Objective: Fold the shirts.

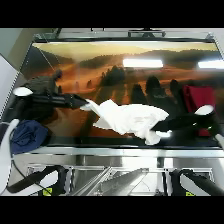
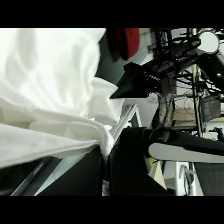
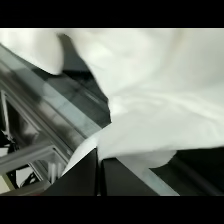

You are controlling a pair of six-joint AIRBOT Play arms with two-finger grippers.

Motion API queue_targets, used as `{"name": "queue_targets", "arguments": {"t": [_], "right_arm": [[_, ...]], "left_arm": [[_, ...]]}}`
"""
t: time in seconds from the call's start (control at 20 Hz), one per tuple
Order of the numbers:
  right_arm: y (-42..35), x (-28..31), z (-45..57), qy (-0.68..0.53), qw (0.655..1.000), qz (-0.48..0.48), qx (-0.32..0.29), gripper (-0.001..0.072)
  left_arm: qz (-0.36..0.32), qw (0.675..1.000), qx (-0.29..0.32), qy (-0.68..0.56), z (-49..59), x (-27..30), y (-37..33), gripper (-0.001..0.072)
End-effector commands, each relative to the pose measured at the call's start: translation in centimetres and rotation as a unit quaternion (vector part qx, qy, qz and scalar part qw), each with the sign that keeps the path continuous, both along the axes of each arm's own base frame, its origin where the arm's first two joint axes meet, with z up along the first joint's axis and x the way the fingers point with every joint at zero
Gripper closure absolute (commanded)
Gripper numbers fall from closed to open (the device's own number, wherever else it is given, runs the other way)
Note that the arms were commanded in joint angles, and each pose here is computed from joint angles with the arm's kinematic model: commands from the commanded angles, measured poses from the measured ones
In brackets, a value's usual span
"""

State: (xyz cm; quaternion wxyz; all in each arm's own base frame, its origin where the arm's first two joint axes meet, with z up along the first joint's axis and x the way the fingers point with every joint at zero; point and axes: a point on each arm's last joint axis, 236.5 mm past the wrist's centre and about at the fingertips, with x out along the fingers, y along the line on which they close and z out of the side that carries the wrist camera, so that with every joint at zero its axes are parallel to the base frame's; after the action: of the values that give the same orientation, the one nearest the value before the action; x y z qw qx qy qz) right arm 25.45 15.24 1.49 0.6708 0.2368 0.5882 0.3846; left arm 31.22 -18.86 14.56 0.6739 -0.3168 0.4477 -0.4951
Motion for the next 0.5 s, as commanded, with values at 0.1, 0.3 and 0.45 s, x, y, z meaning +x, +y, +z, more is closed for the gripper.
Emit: {"name": "queue_targets", "arguments": {"t": [0.1, 0.3, 0.45], "right_arm": [[0.2, -0.1, 33.3, -0.446, 0.889, -0.032, 0.095, 0.0692], [-0.4, -6.7, 46.9, -0.647, 0.753, -0.111, -0.042, 0.0691], [-0.3, -7.7, 49.5, -0.676, 0.722, -0.136, -0.057, 0.0691]], "left_arm": [[0.017, 0.921, -0.164, -0.353, 28.9, -8.6, 1.7, 0.0693], [0.098, 0.795, -0.084, -0.593, 41.0, -17.9, 0.7, 0.0692], [0.192, 0.743, 0.052, -0.639, 42.3, -16.1, 1.5, 0.0691]]}}
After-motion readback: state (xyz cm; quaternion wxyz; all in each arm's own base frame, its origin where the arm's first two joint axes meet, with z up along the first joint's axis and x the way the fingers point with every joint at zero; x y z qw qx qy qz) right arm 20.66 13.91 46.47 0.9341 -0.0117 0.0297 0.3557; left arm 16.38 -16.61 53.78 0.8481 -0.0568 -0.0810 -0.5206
